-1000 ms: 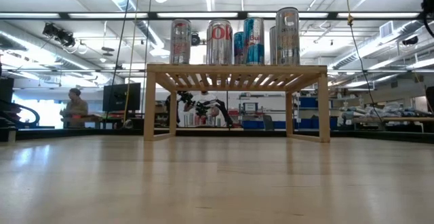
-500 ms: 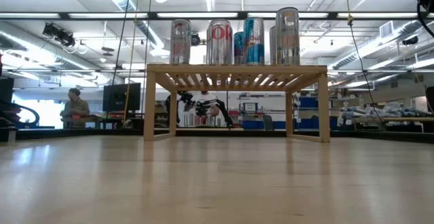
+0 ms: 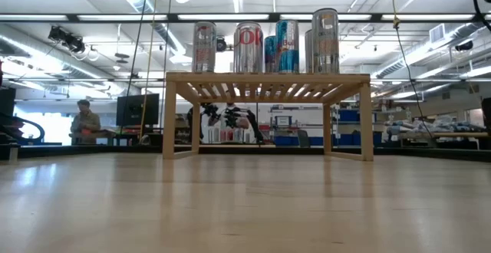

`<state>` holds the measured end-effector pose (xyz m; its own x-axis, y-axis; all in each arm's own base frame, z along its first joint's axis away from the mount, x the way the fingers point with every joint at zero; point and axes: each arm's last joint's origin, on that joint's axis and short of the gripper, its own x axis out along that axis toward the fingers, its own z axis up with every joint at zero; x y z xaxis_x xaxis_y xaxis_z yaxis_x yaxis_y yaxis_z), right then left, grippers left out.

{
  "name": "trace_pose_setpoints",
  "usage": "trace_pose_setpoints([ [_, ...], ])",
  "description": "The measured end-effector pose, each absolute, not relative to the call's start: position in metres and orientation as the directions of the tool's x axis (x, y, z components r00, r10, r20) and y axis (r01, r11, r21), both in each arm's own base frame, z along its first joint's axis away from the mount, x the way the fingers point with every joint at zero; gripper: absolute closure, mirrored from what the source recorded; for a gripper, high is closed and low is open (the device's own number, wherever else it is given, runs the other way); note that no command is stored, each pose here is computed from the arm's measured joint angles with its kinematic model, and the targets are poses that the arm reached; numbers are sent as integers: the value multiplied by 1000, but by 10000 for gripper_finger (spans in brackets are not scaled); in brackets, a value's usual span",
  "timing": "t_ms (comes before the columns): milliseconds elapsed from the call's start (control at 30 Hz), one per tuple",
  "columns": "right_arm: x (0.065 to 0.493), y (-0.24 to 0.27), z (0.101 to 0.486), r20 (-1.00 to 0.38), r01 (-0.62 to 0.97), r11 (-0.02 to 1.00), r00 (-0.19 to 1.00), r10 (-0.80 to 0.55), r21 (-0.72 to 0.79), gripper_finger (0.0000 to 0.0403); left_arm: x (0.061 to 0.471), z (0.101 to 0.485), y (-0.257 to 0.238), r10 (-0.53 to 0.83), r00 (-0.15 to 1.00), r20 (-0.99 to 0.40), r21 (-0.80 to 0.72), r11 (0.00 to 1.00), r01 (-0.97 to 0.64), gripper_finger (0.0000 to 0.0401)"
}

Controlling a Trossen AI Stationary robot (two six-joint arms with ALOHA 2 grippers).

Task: Place canned beverage on shelf
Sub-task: Put the white pink soda can on the shelf aligned with the other white pink soda can

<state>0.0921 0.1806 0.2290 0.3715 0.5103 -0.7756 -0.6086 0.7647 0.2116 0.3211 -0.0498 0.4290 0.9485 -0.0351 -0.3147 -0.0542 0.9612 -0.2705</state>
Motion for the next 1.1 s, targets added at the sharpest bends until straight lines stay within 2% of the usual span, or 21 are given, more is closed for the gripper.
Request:
trace_pose_setpoints([
  [767, 98, 192, 225, -751, -580, 774, 386, 536, 254, 62, 322, 433, -50, -38, 961, -273, -280, 959, -42, 55],
  [1100, 100, 195, 220, -766, -582, 779, 383, 516, 234, 112, 322, 433, -50, -38, 961, -274, -279, 959, -42, 55],
])
